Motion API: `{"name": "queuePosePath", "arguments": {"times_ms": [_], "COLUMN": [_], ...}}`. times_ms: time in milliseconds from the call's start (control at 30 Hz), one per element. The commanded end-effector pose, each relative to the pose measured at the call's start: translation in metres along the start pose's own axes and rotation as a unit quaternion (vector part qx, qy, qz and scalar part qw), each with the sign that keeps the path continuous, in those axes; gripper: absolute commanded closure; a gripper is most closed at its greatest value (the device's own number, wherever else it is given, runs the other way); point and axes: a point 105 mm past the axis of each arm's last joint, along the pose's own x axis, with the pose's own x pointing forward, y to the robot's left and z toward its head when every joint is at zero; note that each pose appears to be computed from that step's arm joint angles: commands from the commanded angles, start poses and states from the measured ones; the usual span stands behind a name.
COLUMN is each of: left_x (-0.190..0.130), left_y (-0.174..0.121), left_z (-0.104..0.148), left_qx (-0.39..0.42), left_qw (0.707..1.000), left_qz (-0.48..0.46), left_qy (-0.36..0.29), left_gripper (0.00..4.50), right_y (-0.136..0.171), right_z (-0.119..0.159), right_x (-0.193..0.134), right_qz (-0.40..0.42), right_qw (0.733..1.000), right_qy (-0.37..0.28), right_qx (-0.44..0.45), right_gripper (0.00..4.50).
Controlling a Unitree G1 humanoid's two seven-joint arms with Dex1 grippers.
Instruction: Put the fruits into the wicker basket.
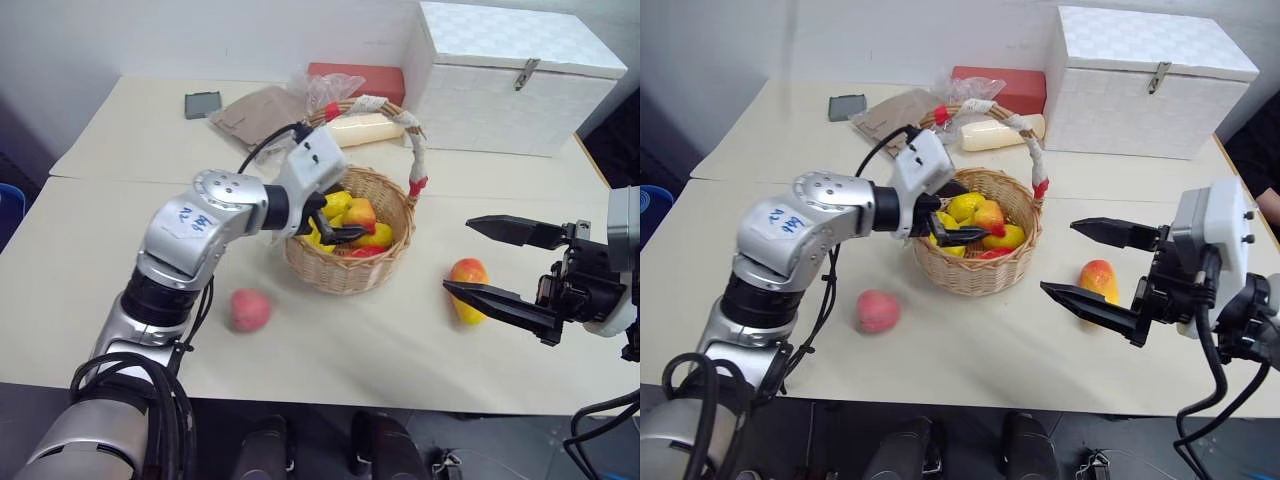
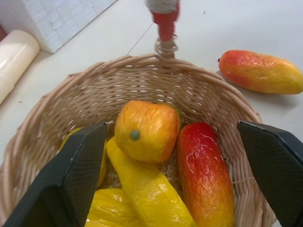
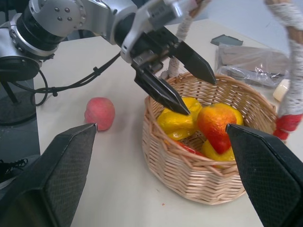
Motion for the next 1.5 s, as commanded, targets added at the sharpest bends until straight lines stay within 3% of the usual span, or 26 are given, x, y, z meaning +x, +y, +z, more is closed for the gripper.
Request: {"name": "queuePosePath", "arguments": {"times_ms": [33, 233, 333, 500, 600, 1000, 1133, 1233, 1367, 1500], "left_x": [-0.034, -0.071, -0.101, -0.134, -0.125, -0.099, -0.086, -0.083, -0.093, -0.105], "left_y": [-0.011, 0.008, 0.011, -0.008, -0.005, -0.012, -0.008, -0.009, -0.016, -0.021], "left_z": [0.023, 0.014, -0.013, -0.064, -0.096, -0.159, -0.16, -0.148, -0.146, -0.129], "left_qx": [0.019, 0.014, 0.012, -0.026, -0.011, 0.029, 0.02, 0.004, 0.009, 0.005], "left_qw": [0.996, 0.996, 0.998, 0.99, 0.988, 0.974, 0.978, 0.983, 0.979, 0.977], "left_qz": [-0.039, 0.004, -0.026, -0.135, -0.124, -0.147, -0.138, -0.141, -0.163, -0.183], "left_qy": [-0.077, -0.083, -0.051, 0.042, 0.089, 0.17, 0.153, 0.12, 0.121, 0.112], "left_gripper": [0.03, 0.03, 0.03, 0.03, 0.03, 0.03, 0.03, 0.63, 1.78, 1.94], "right_y": [0.005, 0.002, 0.0, -0.003, -0.005, -0.003, -0.003, -0.002, 0.001, 0.006], "right_z": [0.004, 0.003, 0.004, 0.004, 0.004, 0.004, 0.004, 0.003, -0.002, 0.002], "right_x": [0.003, 0.006, 0.01, 0.013, 0.015, 0.014, 0.014, 0.013, 0.012, 0.01], "right_qz": [0.012, 0.025, 0.037, 0.046, 0.044, 0.043, 0.042, 0.04, 0.045, 0.066], "right_qw": [1.0, 1.0, 0.999, 0.999, 0.999, 0.999, 0.999, 0.999, 0.999, 0.998], "right_qy": [-0.013, -0.01, -0.009, -0.008, -0.006, 0.0, 0.001, 0.002, 0.007, -0.005], "right_qx": [-0.007, -0.002, 0.0, 0.003, 0.002, 0.009, 0.006, 0.006, 0.009, 0.015], "right_gripper": [0.0, 0.0, 0.0, 0.0, 0.0, 0.0, 0.0, 0.0, 0.0, 0.0]}}
